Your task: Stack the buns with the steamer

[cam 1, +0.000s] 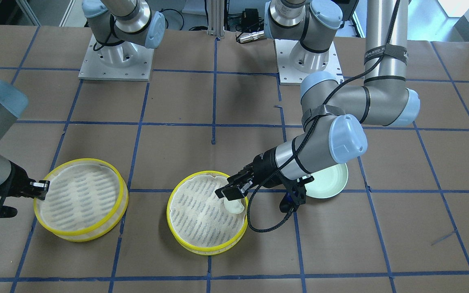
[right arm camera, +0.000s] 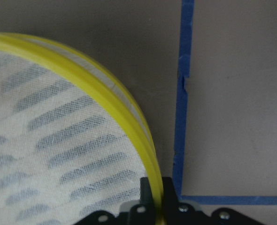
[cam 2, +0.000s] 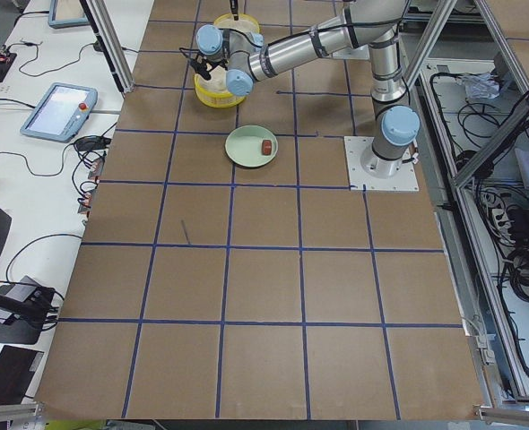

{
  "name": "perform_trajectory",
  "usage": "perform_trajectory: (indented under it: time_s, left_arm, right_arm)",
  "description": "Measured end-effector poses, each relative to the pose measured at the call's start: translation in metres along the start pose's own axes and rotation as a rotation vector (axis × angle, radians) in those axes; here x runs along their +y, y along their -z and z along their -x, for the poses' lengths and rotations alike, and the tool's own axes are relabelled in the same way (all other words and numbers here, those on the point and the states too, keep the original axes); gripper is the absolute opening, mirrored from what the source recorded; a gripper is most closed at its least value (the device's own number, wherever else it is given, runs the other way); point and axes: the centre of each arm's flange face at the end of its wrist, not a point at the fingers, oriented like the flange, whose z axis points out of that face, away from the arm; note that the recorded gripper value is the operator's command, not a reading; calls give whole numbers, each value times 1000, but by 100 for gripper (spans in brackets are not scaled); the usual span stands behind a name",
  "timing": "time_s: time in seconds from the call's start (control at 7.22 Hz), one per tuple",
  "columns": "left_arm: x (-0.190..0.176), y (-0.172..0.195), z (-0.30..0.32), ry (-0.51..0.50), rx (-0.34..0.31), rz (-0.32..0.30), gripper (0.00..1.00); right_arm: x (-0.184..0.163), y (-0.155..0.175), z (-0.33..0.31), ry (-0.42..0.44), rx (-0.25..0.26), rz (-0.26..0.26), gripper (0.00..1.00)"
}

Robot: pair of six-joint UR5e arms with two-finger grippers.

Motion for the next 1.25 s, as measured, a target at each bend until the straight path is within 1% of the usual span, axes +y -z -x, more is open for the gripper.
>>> perform_trajectory:
  time_s: [0.14, 0.28, 0.42, 0.55, 0.69, 0.83, 0.97, 1.11, 1.25]
  left_arm:
    - [-1, 2, 1, -44, -17, -27, 100]
    - [-6, 4, 6, -133, -77, -87, 100]
    - [-12, 7, 17, -257, -192, -155, 100]
    - [-19, 14, 37, -416, -388, -209, 100]
    - [-26, 22, 63, -552, -627, -199, 100]
    - [-35, 28, 91, -597, -785, -136, 100]
    - [-50, 33, 122, -583, -858, -77, 100]
    - [-63, 36, 147, -574, -880, -34, 100]
    - [-71, 33, 165, -588, -883, -11, 89]
  right_arm:
    - [-7, 17, -3, -4, 7, -22, 6]
    - [-14, 35, -3, -15, 8, -35, 6]
    - [-18, 55, 5, -40, 4, -38, 6]
    - [-23, 75, 26, -72, 1, -36, 6]
    - [-28, 97, 67, -116, 0, -35, 6]
    - [-27, 117, 120, -168, 0, -33, 5]
    - [-22, 128, 177, -220, 1, -32, 5]
    - [-14, 127, 231, -273, 2, -24, 5]
    - [-6, 121, 274, -312, 5, -13, 5]
